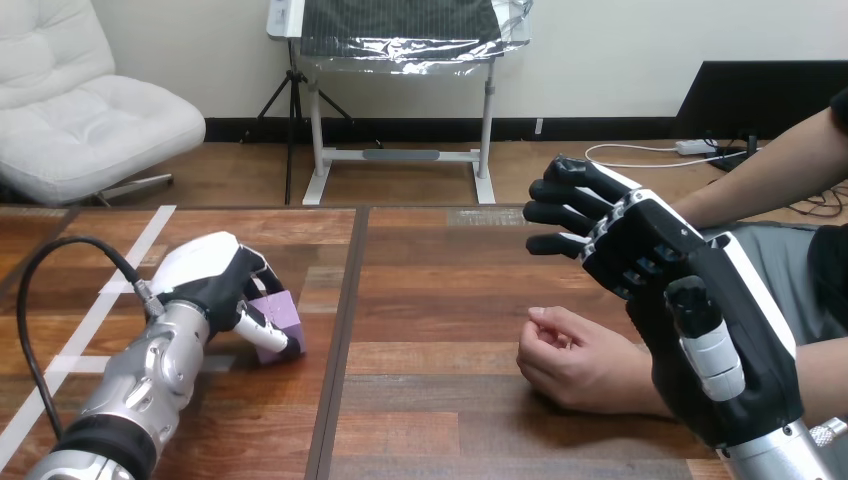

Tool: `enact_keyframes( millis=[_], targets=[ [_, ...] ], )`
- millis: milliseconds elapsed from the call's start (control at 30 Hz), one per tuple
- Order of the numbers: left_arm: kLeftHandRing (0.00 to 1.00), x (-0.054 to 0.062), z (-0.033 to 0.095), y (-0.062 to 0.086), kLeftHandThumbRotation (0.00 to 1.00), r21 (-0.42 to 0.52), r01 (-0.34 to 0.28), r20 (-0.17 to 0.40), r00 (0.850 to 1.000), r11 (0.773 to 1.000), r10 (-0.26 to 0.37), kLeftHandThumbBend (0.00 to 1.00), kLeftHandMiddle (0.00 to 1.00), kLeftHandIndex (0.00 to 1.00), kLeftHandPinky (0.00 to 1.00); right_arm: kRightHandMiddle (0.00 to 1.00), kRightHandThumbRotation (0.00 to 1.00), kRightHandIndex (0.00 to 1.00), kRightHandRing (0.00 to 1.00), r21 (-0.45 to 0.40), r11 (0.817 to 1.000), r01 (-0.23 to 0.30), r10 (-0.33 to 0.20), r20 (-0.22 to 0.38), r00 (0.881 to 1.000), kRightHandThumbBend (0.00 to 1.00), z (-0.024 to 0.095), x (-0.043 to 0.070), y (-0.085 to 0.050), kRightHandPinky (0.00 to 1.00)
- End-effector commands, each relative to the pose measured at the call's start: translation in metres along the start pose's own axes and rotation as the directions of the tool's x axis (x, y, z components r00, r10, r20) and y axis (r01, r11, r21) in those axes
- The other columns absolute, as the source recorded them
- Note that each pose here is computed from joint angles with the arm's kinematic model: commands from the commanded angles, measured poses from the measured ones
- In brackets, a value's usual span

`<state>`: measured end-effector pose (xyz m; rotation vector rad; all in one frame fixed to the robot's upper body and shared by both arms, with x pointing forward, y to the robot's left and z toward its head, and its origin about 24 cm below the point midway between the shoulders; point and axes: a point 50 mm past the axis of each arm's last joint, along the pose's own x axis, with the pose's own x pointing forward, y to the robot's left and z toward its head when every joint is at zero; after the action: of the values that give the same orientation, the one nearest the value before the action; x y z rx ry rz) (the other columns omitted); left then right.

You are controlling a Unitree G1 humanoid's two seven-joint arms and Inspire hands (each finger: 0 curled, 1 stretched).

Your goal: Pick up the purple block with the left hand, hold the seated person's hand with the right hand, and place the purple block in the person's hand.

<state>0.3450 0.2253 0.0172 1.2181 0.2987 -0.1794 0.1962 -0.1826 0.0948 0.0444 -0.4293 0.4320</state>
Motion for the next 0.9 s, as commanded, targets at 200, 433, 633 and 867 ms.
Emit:
enact_keyframes(
  millis=[200, 433, 633, 867],
  targets=[
    [0.32, 0.0045, 0.0099, 0.0206, 0.0, -0.013, -0.099, 0.048, 0.994, 0.995, 0.1, 0.68, 0.42, 0.49, 0.26, 0.83, 0.81, 0.83, 0.82, -0.048, 0.999, -0.005, 0.009, 0.077, 0.997, 0.93, 0.0139, 0.011, -0.0053, 0.75],
    [0.36, 0.0043, 0.0113, 0.02, 0.0, -0.017, -0.103, 0.056, 0.993, 0.995, 0.104, 0.67, 0.44, 0.49, 0.29, 0.82, 0.81, 0.82, 0.81, -0.065, 0.998, -0.003, 0.008, 0.069, 0.998, 0.92, 0.0132, 0.0114, -0.0061, 0.74],
    [0.37, 0.0042, 0.0137, 0.021, 0.0, -0.017, -0.113, 0.067, 0.991, 0.993, 0.114, 0.67, 0.46, 0.49, 0.29, 0.83, 0.82, 0.82, 0.82, -0.08, 0.997, -0.005, 0.01, 0.058, 0.998, 0.92, 0.0129, 0.0119, -0.0069, 0.75],
    [0.38, 0.0033, 0.0193, 0.0252, 0.0, -0.051, -0.13, 0.094, 0.987, 0.99, 0.134, 0.66, 0.47, 0.5, 0.29, 0.82, 0.81, 0.82, 0.82, -0.107, 0.994, -0.006, 0.011, 0.047, 0.999, 0.94, 0.0117, 0.0129, -0.0091, 0.79]
  ],
)
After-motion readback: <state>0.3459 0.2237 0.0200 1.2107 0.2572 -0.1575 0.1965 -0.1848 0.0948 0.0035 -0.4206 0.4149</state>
